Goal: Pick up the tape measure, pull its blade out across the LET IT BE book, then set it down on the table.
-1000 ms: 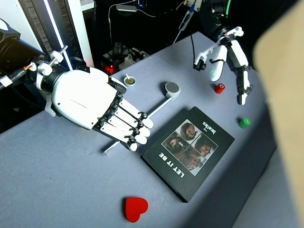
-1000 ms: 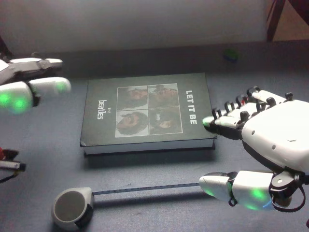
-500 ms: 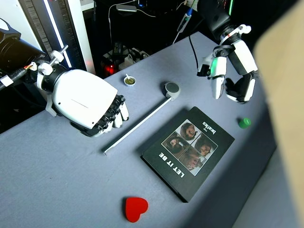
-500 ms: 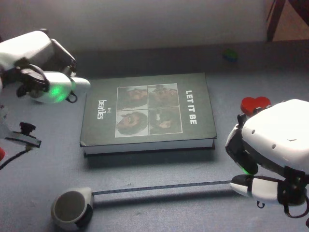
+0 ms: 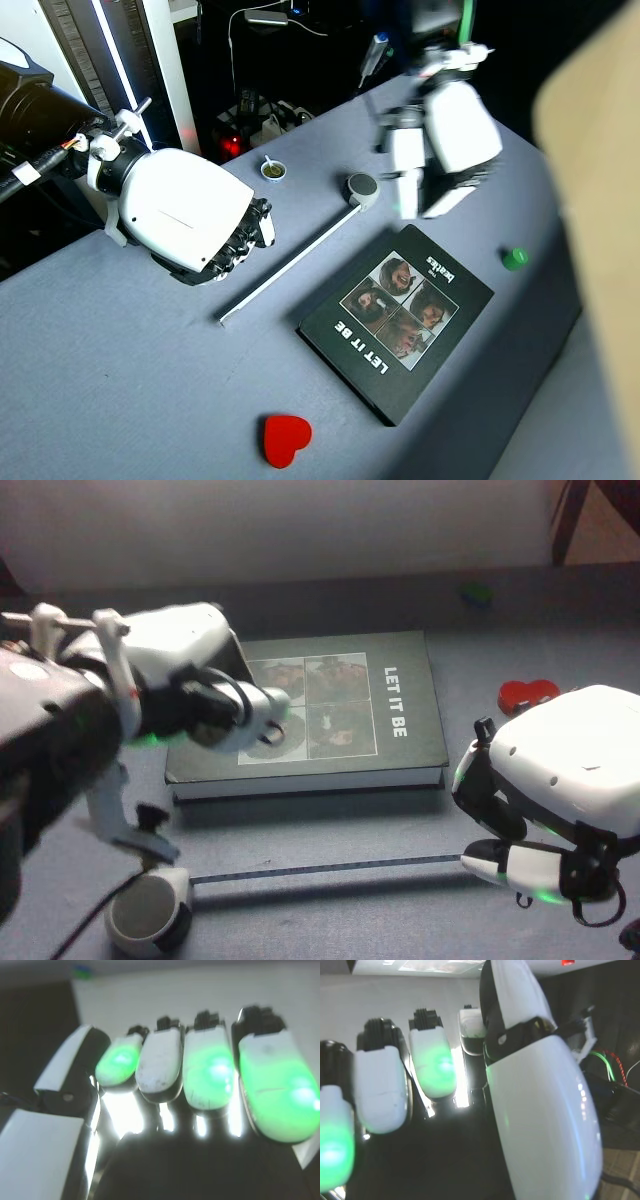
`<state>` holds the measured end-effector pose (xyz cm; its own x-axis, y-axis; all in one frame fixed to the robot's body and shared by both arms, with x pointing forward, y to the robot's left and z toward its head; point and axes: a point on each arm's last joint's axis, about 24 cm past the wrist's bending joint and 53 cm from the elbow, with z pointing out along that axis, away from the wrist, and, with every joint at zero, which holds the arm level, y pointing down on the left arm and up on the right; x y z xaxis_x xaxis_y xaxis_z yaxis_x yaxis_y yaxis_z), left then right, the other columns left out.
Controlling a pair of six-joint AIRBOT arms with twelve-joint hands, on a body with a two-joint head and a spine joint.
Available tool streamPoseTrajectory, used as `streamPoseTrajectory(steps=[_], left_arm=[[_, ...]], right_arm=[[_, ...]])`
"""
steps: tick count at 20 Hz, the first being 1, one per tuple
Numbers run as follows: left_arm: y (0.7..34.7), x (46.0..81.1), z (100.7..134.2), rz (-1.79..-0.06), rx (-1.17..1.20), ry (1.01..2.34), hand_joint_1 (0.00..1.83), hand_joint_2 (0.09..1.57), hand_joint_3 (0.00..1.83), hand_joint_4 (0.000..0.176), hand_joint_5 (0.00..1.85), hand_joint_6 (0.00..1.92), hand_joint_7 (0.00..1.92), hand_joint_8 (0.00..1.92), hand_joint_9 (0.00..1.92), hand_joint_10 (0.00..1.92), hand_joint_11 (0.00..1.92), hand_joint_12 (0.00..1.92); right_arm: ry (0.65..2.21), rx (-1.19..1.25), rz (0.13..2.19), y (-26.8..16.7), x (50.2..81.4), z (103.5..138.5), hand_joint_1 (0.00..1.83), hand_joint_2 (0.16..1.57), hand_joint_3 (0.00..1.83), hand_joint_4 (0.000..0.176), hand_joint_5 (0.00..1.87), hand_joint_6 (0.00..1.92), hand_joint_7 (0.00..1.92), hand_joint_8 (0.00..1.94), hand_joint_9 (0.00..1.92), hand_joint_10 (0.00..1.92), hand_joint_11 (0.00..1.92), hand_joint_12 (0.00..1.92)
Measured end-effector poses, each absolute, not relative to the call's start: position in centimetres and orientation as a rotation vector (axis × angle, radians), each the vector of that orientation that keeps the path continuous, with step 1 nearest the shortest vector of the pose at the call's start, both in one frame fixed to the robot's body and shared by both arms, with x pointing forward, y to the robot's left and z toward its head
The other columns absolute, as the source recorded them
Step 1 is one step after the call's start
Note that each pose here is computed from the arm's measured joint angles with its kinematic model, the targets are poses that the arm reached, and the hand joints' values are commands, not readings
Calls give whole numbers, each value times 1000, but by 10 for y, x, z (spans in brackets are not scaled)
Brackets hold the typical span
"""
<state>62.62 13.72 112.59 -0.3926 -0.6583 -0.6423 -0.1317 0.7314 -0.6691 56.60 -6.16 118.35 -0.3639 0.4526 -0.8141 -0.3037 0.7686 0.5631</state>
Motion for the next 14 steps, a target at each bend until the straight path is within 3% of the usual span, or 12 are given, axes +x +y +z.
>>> streamPoseTrajectory(steps=[12,14], left_arm=[[132,618,1107,-624,-603,1908,599,1364,0,0,1263,1921,1426,1921,1536,1921,1643,1921],[133,618,1107,-624,-609,1904,580,1383,4,0,1278,1921,1458,1921,1614,1921,1716,1921]], right_arm=[[1709,144,750,-54,580,1188,996,1310,1,176,1195,1921,1464,1941,1665,1921,1865,1921],[1694,137,767,-47,579,1194,1005,1301,0,176,1201,1921,1463,1941,1666,1921,1868,1921]])
